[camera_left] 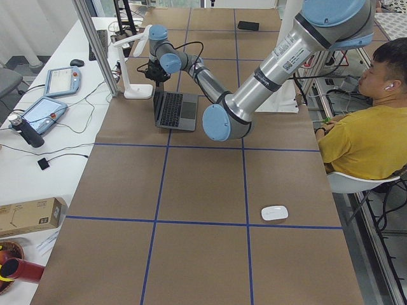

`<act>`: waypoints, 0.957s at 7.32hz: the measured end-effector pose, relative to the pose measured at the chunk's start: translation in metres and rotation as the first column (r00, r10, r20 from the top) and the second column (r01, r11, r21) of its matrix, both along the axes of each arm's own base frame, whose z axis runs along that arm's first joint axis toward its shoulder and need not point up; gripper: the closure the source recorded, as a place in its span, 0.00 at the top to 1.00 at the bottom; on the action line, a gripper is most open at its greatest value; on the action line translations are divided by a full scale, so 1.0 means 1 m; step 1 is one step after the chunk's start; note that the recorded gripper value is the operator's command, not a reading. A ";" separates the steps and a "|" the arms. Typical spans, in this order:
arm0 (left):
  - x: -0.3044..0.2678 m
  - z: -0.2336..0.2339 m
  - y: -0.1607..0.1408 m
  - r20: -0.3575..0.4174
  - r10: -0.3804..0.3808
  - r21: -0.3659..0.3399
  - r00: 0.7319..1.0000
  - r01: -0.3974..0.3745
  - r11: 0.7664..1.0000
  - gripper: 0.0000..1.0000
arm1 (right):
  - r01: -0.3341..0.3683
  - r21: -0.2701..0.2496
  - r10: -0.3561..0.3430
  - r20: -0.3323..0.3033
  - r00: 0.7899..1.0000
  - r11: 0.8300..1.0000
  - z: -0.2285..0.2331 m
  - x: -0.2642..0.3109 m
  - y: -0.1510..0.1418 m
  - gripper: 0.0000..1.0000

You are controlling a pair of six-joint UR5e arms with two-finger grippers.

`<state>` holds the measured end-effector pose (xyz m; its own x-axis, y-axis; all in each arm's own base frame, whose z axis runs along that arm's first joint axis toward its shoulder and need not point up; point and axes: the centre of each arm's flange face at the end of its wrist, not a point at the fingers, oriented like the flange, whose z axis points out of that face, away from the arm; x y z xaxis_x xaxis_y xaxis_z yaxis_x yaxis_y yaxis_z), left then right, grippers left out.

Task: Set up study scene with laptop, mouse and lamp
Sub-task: 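Lower the laptop beside the lamp base and open the left gripper, then withdraw the left gripper away from the laptop off the table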

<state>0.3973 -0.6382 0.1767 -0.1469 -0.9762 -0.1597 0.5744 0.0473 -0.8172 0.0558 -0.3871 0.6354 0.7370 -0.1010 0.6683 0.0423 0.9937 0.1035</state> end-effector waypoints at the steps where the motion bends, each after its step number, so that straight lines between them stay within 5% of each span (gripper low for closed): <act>1: 0.001 0.002 -0.001 0.003 0.000 -0.002 1.000 0.000 1.000 0.99 | 0.000 0.000 0.000 0.001 1.000 1.000 0.000 0.000 0.000 1.00; 7: -0.052 -0.008 0.003 -0.031 0.038 0.090 0.999 -0.035 0.995 1.00 | 0.001 0.001 -0.001 0.007 1.000 1.000 -0.001 -0.001 0.000 1.00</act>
